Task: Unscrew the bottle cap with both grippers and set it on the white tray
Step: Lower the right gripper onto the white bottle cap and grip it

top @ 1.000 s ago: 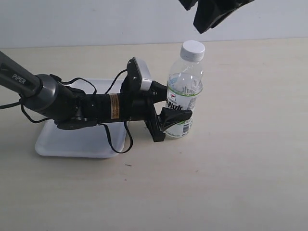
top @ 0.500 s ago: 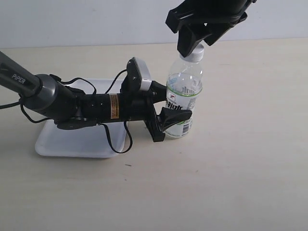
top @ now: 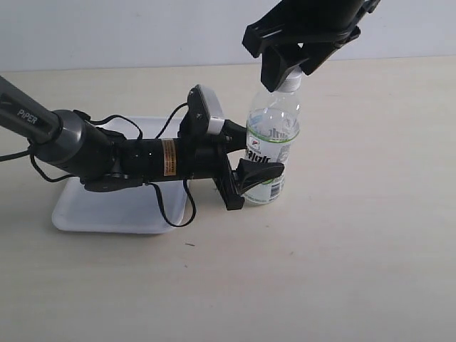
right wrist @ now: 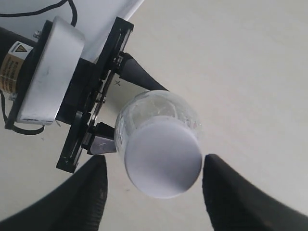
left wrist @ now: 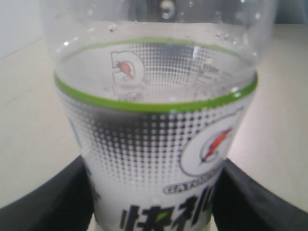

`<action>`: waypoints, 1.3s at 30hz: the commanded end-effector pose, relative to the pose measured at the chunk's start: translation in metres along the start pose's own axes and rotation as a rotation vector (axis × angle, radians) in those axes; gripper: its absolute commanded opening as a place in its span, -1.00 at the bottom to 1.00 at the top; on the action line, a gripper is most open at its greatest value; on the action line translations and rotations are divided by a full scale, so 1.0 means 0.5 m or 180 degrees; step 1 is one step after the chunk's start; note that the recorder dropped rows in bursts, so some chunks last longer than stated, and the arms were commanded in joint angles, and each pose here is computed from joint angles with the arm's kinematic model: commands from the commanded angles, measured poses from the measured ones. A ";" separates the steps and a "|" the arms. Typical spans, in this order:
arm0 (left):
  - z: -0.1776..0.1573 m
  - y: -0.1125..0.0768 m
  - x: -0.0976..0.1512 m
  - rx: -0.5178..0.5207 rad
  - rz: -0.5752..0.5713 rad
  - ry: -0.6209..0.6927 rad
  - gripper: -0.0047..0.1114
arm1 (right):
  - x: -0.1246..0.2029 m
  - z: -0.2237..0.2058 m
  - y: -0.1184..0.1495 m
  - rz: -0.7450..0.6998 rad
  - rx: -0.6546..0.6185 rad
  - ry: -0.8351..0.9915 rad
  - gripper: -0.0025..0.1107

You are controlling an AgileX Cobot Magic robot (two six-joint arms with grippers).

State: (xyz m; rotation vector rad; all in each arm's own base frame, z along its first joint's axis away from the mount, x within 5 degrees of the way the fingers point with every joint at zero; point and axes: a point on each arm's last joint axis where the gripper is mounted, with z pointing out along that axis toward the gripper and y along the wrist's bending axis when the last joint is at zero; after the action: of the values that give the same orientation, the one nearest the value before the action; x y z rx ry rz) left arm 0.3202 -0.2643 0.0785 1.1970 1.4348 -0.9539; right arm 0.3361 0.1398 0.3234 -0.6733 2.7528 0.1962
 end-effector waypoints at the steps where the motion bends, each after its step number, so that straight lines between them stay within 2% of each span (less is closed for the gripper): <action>1: -0.003 -0.001 0.008 0.0004 0.0055 0.0158 -0.92 | -0.002 -0.002 0.000 -0.0016 0.0023 -0.0021 0.01; 18: -0.003 -0.001 0.008 0.0007 0.0174 0.0158 -0.92 | -0.004 0.012 -0.001 -0.0011 0.0018 0.0033 -0.02; 28: -0.003 -0.001 0.008 0.0007 0.0174 0.0158 -0.92 | -0.004 0.012 -0.001 -0.0011 0.0018 0.0033 -0.47; 33: -0.003 -0.003 0.009 0.0029 0.0188 0.0166 -0.92 | -0.004 0.012 -0.001 -0.0075 0.0018 0.0033 -0.95; 39: -0.003 -0.004 0.009 0.0049 0.0199 0.0167 -0.92 | -0.004 0.012 0.000 -0.0447 0.0004 0.0031 -0.96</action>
State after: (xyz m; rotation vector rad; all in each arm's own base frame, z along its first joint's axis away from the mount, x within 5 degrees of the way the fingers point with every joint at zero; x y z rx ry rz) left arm 0.3197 -0.2644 0.0785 1.2251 1.4038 -0.9306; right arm 0.3388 0.1406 0.3181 -0.7691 2.7388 0.1763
